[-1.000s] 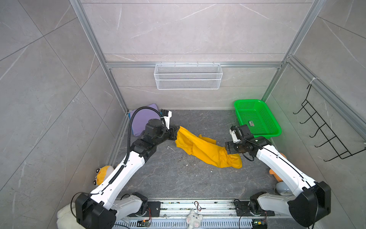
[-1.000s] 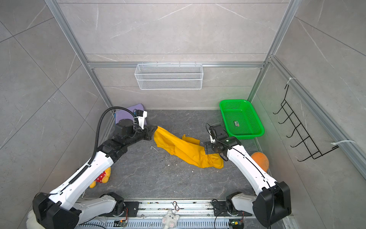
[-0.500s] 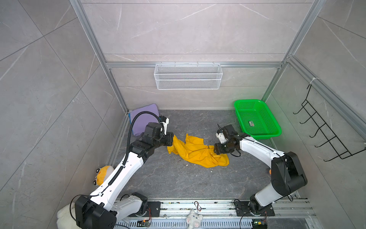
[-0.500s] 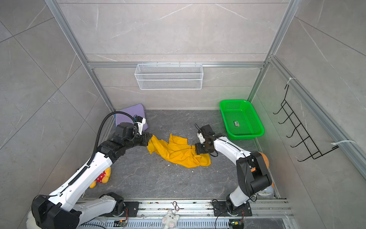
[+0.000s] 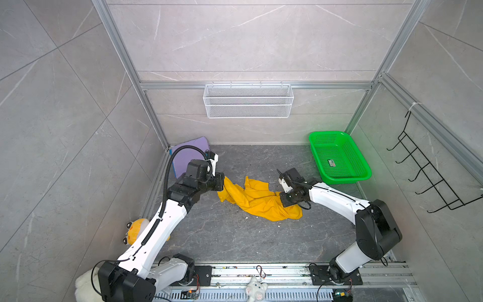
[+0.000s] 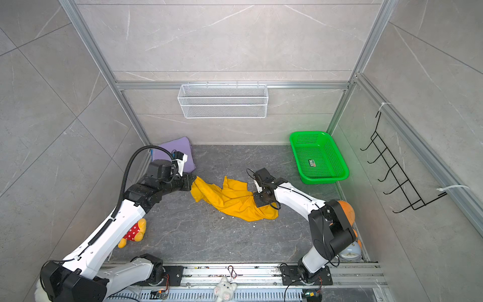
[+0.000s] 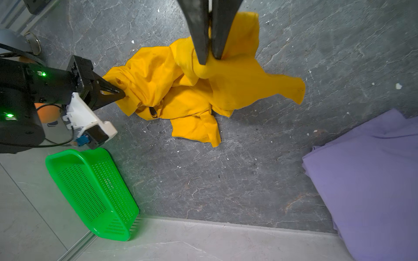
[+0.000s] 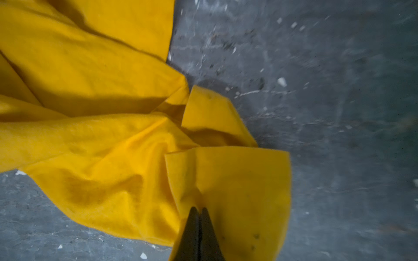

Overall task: Fold and stack t-shirts
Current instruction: Flatten out the T-shirt at the center of the table.

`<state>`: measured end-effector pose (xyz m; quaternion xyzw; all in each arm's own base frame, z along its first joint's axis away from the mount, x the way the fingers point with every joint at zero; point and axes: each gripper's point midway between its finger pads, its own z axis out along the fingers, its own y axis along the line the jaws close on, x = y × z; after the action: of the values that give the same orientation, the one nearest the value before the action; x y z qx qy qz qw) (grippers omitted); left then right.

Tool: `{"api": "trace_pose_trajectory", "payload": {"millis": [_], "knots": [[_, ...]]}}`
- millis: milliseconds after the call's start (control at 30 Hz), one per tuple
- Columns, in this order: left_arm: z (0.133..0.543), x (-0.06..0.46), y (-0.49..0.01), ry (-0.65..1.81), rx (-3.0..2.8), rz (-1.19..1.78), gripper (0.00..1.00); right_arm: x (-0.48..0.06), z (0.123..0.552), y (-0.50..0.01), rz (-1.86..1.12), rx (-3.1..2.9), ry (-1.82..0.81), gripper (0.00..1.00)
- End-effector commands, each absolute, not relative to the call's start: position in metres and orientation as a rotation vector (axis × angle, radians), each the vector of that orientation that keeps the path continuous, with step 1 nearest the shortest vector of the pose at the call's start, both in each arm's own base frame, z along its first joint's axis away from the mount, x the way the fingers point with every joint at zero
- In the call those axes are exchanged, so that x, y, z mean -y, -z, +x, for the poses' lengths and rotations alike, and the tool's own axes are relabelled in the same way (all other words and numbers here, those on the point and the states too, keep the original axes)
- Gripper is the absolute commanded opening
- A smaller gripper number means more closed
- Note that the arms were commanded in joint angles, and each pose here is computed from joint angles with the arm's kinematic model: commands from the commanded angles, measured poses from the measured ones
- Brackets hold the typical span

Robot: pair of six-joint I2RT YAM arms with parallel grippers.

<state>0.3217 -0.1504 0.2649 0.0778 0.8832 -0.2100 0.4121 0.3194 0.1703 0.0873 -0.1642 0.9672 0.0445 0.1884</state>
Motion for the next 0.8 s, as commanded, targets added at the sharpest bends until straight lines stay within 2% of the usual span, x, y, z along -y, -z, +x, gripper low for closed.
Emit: {"api": "trace_pose_trajectory", "payload": {"millis": [0, 433, 567, 767], "knots": [[0.335, 0.128, -0.328, 0.489, -2.085, 0.162, 0.00, -0.164, 0.348, -0.176, -0.439, -2.511, -0.073, 0.00], [0.360, 0.085, -0.447, 0.396, -1.877, 0.093, 0.00, -0.142, 0.420, -0.358, -0.326, -2.132, -0.194, 0.00], [0.364, 0.060, -0.465, 0.359, -1.849, 0.020, 0.00, -0.117, 0.433, -0.387, -0.248, -2.092, -0.171, 0.00], [0.366, 0.041, -0.466, 0.290, -1.869, -0.049, 0.00, -0.088, 0.438, -0.411, -0.149, -2.064, -0.158, 0.00]]}}
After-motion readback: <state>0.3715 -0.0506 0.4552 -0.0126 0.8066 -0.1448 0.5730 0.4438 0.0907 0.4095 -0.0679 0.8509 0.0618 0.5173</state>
